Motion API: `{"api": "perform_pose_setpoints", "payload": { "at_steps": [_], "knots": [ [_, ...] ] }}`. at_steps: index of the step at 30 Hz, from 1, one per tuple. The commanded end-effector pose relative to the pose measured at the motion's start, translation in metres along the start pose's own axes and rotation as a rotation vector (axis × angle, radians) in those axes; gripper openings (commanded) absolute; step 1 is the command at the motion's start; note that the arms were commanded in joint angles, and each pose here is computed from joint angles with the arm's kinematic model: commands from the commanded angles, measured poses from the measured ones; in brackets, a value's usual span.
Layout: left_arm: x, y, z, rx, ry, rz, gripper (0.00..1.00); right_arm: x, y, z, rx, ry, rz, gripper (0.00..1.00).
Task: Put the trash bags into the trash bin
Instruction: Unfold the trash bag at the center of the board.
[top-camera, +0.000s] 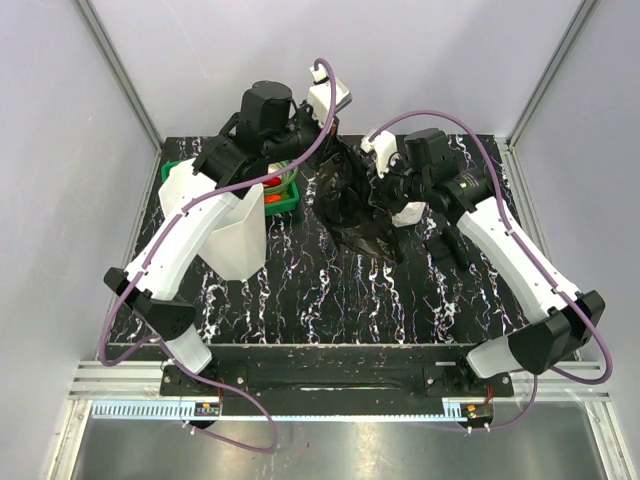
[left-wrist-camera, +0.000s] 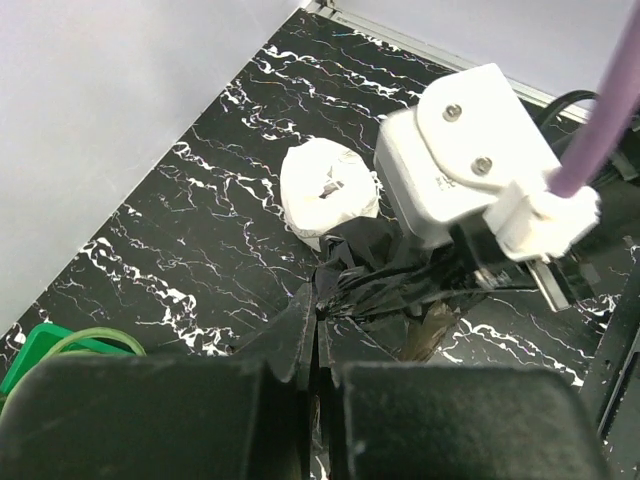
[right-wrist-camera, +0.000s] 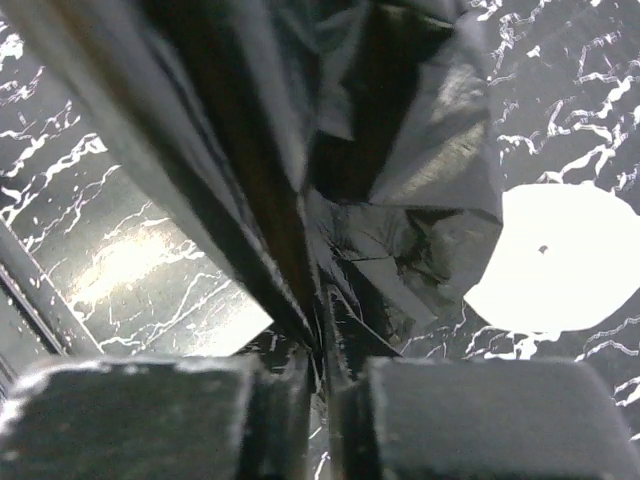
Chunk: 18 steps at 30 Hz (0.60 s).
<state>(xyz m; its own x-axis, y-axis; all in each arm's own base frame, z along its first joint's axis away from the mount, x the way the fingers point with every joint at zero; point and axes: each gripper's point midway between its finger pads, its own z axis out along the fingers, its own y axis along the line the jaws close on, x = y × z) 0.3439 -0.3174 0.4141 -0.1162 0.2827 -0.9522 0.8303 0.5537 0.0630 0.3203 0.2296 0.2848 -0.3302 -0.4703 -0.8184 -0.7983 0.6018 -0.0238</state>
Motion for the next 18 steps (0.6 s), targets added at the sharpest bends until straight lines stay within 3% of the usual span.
{"api": "perform_pose_setpoints", "payload": {
  "at_steps": [1,4,10,18],
  "knots": [
    [-0.013,-0.006,-0.004,0.027,-0.053,0.017,0.00,-0.027,-0.022,-0.013,0.132,-0.060,-0.036,0.03],
    [-0.007,-0.004,-0.006,0.011,-0.046,0.030,0.00,-0.033,-0.024,-0.025,0.160,-0.065,-0.055,0.00],
    [0.001,0.000,-0.002,-0.002,-0.029,0.036,0.22,-0.045,-0.029,-0.051,0.212,-0.076,-0.104,0.00],
    [-0.002,0.014,-0.004,-0.035,-0.066,-0.013,0.33,-0.070,-0.038,-0.079,0.292,-0.126,-0.096,0.00]
  ]
}}
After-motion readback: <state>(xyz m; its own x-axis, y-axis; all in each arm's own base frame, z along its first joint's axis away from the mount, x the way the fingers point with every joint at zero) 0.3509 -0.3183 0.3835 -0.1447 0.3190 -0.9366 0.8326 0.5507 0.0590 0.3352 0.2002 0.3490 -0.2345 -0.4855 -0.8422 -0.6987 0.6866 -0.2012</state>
